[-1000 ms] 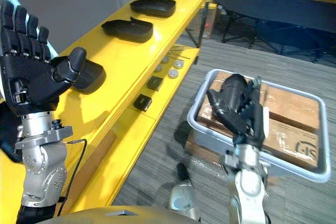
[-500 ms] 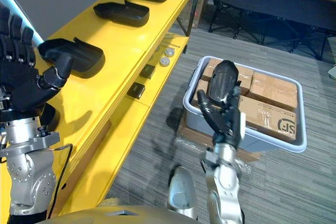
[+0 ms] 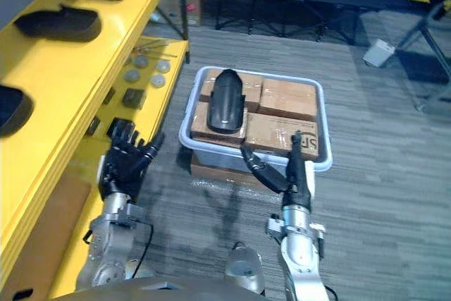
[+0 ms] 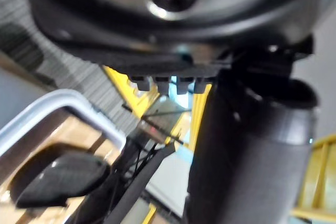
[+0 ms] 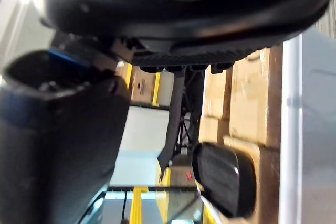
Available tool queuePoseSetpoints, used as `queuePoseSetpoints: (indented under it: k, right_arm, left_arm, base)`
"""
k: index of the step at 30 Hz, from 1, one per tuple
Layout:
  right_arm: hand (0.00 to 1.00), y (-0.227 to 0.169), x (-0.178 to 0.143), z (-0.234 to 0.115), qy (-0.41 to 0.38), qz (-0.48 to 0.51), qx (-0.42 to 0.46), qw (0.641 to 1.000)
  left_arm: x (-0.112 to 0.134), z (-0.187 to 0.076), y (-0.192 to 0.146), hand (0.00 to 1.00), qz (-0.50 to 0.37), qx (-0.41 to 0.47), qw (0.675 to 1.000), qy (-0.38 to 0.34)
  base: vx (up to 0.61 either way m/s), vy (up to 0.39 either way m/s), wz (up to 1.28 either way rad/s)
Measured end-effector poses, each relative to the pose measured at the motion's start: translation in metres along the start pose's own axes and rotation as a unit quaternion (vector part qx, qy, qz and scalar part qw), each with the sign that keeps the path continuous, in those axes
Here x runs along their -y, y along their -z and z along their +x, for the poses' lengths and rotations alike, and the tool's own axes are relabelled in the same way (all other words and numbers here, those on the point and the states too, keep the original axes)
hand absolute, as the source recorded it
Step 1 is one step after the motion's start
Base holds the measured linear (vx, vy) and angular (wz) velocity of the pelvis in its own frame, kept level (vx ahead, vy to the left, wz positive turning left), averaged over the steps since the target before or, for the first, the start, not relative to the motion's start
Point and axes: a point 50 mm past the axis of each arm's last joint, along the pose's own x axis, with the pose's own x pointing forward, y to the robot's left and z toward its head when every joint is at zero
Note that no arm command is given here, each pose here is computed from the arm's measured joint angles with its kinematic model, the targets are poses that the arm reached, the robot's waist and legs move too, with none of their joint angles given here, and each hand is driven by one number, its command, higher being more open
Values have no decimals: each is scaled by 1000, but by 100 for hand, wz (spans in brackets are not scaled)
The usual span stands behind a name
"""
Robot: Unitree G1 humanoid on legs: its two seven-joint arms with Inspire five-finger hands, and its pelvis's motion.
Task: Walk over and take three plastic housings, then place them on the shelf
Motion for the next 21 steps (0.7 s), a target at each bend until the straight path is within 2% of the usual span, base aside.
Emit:
queuePoseSetpoints:
  k: [4,7,10,16,19,21]
  right_arm:
    - [100,-2,14,4,11,-19,8,1000]
    - [100,6,6,5,1,-13,-6,1000]
    - [100,16,-5,25,-9,-22,-19,1000]
    - [100,54,15,64,68,-54,-114,990]
    - [100,42,32,97,118,-47,-105,986]
    - [100,9,50,134,167,-41,-63,983]
  left_arm:
    - [1,1,-11,100,3,42,999,7]
    - [-8,2,-18,100,20,56,998,11]
    - [-11,6,-24,100,35,66,997,19]
    - [-7,7,-25,100,98,70,991,54]
    - [-8,12,-32,100,109,83,988,66]
    - [-10,14,-35,100,116,90,986,75]
  base:
    - [114,44,-54]
    - [103,103,-29]
    - [19,131,-2]
    - [-47,60,30]
    - [-114,33,37]
    - [-165,49,29]
